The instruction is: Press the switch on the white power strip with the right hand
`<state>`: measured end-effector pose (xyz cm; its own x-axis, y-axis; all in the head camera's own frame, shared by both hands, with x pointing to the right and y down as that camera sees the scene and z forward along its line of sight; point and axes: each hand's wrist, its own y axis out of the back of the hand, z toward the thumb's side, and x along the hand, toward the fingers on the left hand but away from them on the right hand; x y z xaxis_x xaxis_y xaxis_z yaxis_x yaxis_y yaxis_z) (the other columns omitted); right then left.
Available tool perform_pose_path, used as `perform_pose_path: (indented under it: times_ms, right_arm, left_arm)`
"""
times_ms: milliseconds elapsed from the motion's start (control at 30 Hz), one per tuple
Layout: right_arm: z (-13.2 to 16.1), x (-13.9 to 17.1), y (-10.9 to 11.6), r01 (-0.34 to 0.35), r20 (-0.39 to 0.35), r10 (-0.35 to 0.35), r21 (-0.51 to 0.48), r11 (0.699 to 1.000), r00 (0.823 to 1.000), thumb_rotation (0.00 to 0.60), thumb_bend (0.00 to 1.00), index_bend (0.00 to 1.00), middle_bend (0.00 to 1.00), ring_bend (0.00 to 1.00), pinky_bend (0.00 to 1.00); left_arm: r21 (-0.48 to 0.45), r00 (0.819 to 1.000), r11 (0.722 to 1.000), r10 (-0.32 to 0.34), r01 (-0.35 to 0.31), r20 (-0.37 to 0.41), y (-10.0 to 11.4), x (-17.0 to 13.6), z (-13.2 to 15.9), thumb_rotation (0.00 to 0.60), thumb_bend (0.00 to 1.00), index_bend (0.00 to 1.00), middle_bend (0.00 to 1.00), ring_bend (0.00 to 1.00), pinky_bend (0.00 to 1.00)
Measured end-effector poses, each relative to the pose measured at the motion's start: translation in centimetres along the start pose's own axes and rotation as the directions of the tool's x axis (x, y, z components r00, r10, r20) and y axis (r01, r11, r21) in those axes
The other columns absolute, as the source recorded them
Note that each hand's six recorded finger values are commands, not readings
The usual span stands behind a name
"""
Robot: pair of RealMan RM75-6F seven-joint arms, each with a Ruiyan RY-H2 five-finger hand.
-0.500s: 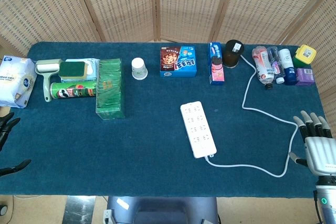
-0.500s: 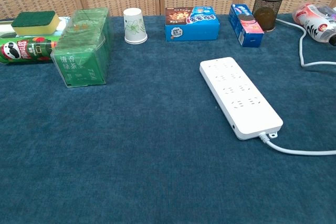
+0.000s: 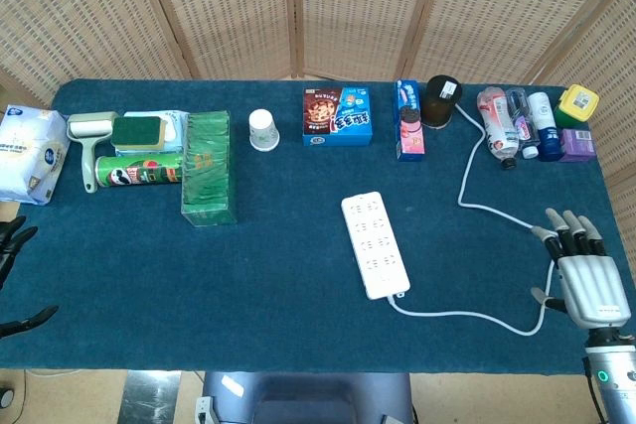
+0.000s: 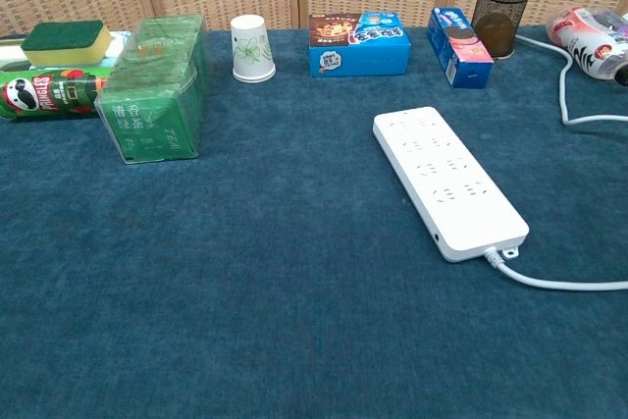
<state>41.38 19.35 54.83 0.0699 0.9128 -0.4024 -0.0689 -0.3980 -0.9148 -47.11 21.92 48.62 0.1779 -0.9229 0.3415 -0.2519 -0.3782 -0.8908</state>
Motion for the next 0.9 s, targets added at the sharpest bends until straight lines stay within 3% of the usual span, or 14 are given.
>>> perform_pose_path:
  times_ms: [67,100,167,233,367,433,700,900]
  right_arm:
    - [0.9,-0.3,0.2,0.000,-0.031,0.000,-0.006,1.000,1.000,0.600,0.11,0.26,0.57,0.60,0.52]
    - [1.5,-0.5,0.3,0.004,-0.054,-0.004,-0.003,1.000,0.999,0.600,0.16,0.25,0.68,0.71,0.63]
    - [2.5,-1.0,0.6,0.014,-0.093,-0.013,0.013,1.000,0.996,0.600,0.29,0.23,0.86,0.90,0.84]
    - [3.7,-1.6,0.5,0.019,-0.138,-0.013,0.039,0.999,0.990,0.600,0.44,0.20,0.93,0.99,0.97]
    - [5.6,-2.4,-0.9,-0.018,-0.201,0.036,0.094,0.995,0.979,0.600,0.68,0.20,0.96,1.00,1.00]
    - [6.8,-2.7,-1.9,-0.051,-0.234,0.076,0.112,0.992,0.969,0.600,0.74,0.20,0.97,1.00,1.00]
    - [10.8,-2.9,-5.6,-0.178,-0.313,0.224,0.167,0.970,0.923,0.600,0.76,0.21,0.97,1.00,1.00]
    - [12.8,-3.0,-7.0,-0.215,-0.335,0.275,0.207,0.954,0.901,0.600,0.76,0.22,0.97,1.00,1.00]
  left_arm:
    - [0.000,1.000,1.000,-0.002,0.002,0.003,0.0,-0.1,0.0,0.600,0.12,0.00,0.00,0.00,0.00]
    - [0.001,1.000,1.000,-0.004,0.004,0.004,-0.1,-0.1,0.0,0.600,0.12,0.00,0.00,0.00,0.00]
    - [0.000,1.000,1.000,-0.008,0.008,0.006,-0.2,-0.1,0.0,0.600,0.12,0.00,0.00,0.00,0.00]
    - [0.000,1.000,1.000,-0.010,0.010,0.008,-0.2,-0.2,0.0,0.600,0.12,0.00,0.00,0.00,0.00]
    - [-0.001,1.000,1.000,-0.018,0.018,0.009,-0.4,-0.3,-0.3,0.600,0.12,0.00,0.00,0.00,0.00]
    - [-0.003,1.000,1.000,-0.021,0.021,0.007,-0.4,-0.3,-0.5,0.600,0.12,0.00,0.00,0.00,0.00]
    - [-0.012,1.000,0.999,-0.031,0.031,-0.002,-0.5,0.0,-1.3,0.600,0.12,0.00,0.00,0.00,0.00]
    - [-0.015,0.999,0.999,-0.042,0.042,0.002,-0.7,0.3,-1.5,0.600,0.12,0.00,0.00,0.00,0.00]
